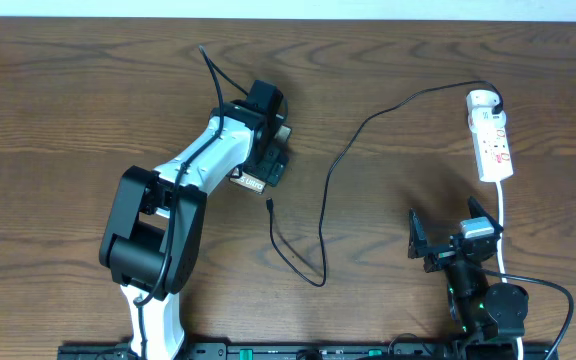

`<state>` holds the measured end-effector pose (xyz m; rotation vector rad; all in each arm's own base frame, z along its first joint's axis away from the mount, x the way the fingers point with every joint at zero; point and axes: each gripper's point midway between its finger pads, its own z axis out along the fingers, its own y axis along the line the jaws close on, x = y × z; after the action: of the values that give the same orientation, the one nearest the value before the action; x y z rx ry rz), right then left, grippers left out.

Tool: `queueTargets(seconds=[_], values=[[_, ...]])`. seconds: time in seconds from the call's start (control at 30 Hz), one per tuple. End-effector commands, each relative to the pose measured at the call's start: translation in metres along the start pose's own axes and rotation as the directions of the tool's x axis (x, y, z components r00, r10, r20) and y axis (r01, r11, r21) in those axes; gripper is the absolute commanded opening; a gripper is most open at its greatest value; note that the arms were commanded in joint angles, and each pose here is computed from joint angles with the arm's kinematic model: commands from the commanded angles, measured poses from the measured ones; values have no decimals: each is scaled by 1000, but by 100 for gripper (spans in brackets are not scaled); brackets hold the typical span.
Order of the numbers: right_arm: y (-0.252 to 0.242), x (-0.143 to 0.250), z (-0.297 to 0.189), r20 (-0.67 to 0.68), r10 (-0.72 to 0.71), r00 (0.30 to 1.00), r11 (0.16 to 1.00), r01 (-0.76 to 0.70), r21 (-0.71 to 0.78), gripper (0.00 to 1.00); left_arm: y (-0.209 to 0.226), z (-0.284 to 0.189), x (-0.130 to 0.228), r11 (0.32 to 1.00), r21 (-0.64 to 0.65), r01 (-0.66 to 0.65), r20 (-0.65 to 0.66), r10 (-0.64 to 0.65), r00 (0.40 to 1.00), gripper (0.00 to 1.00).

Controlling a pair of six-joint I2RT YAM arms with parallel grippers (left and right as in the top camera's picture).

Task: Plug charger to phone and switch on socket
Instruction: 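Lower the left gripper and pinch the phone's bottom edge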

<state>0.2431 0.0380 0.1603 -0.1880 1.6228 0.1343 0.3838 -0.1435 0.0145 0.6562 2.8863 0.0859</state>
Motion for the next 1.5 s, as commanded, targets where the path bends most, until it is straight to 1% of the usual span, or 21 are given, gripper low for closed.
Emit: queueTargets(seconds=[0.0, 0.33, 0.43, 0.47, 0.53, 0.6, 0.77, 0.9, 0.97, 1.07, 1.17, 1.3, 1.47], values=[[-1, 0, 0, 1, -1, 1000, 1000, 1, 6, 99, -8, 9, 13, 998, 53, -19, -34, 21, 999, 100], [-1, 0, 0, 1, -1, 1000, 1000, 1, 6, 99, -11, 24, 30, 998, 58, -29, -88, 34, 996, 100], [-1, 1, 0, 0, -1, 1000, 1000, 1, 6, 99, -13, 36, 37, 998, 62, -31, -122, 38, 992, 99], [-1, 1, 0, 0, -1, 1000, 1000, 1, 6, 99, -14, 38, 38, 998, 62, -31, -129, 39, 991, 97], [-1, 0, 0, 1, -1, 1000, 1000, 1, 6, 99, -14, 41, 40, 998, 62, -27, -140, 36, 990, 88], [-1, 0, 0, 1, -1, 1000, 1000, 1, 6, 99, -14, 43, 39, 998, 60, -20, -136, 28, 990, 85], [-1, 0, 0, 1, -1, 1000, 1000, 1, 6, 99, -13, 43, 36, 998, 56, -15, -123, 21, 992, 82], [-1, 1, 0, 0, -1, 1000, 1000, 1, 6, 99, -13, 43, 34, 999, 53, 8, -116, -2, 993, 73], [-1, 1, 0, 0, -1, 1000, 1000, 1, 6, 99, -13, 43, 33, 998, 49, 34, -112, -28, 993, 72], [-1, 0, 0, 1, -1, 1000, 1000, 1, 6, 99, -13, 43, 32, 997, 46, 60, -111, -55, 992, 65], [-1, 0, 0, 1, -1, 1000, 1000, 1, 6, 99, -12, 40, 27, 995, 45, 86, -102, -82, 991, 62], [-1, 0, 0, 1, -1, 1000, 1000, 1, 6, 99, -10, 26, 15, 995, 44, 90, -92, -86, 992, 59], [-1, 0, 0, 1, -1, 1000, 1000, 1, 6, 99, -7, 4, -2, 991, 44, 128, -44, -126, 991, 56]])
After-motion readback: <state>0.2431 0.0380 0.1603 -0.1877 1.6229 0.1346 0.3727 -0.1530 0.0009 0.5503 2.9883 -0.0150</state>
